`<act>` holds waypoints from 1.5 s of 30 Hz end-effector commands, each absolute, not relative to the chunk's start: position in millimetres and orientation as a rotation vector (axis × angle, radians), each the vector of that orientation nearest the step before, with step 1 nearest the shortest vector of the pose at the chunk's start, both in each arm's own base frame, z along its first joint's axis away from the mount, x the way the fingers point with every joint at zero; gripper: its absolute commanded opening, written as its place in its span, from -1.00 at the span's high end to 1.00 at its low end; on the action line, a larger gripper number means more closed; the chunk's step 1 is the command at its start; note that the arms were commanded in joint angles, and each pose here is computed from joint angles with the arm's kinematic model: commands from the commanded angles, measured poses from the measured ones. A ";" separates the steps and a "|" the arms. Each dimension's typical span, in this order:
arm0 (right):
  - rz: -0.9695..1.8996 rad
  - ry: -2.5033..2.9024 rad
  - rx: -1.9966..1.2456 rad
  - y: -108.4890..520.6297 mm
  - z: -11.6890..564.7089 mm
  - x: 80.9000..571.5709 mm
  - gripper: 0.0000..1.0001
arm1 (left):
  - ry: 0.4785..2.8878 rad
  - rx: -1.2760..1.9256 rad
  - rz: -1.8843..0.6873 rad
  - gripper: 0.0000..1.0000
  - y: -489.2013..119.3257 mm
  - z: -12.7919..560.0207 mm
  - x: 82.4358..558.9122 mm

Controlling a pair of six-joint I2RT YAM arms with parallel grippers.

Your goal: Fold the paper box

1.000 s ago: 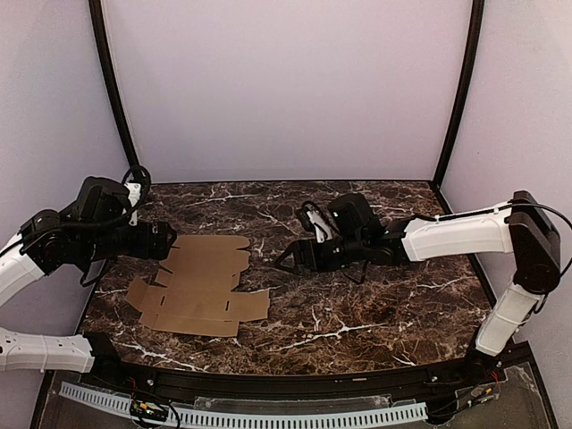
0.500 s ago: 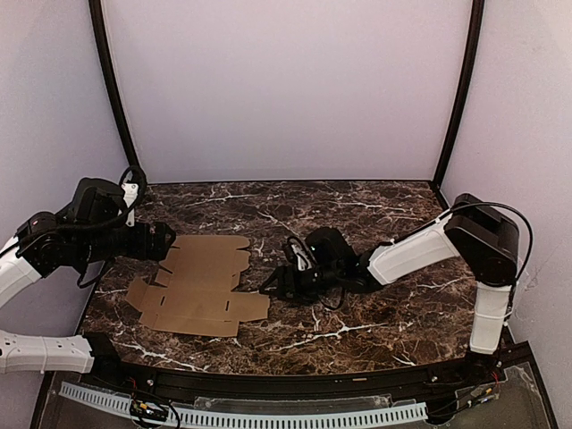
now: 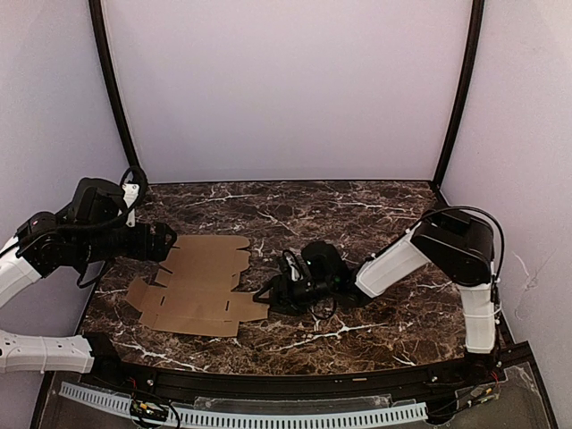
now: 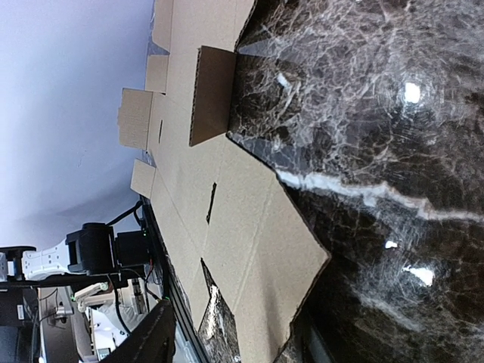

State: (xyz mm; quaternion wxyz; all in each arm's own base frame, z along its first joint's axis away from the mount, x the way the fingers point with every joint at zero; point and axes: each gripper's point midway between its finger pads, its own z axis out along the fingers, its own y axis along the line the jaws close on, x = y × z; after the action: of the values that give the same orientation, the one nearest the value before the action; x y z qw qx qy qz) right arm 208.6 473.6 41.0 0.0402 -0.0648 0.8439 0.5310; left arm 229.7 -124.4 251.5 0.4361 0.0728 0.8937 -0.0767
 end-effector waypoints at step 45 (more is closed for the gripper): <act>0.078 1.923 -1.234 320.3 295.7 271.8 1.00 | 1.801 0.741 -0.597 -0.99 -224.7 427.4 222.0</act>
State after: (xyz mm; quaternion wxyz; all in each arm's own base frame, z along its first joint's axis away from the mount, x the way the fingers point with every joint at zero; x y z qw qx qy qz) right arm 262.8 353.2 282.9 0.3987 -0.4350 0.7896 0.1683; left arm 226.0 -219.1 416.2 0.5143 0.2816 0.7722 -0.2448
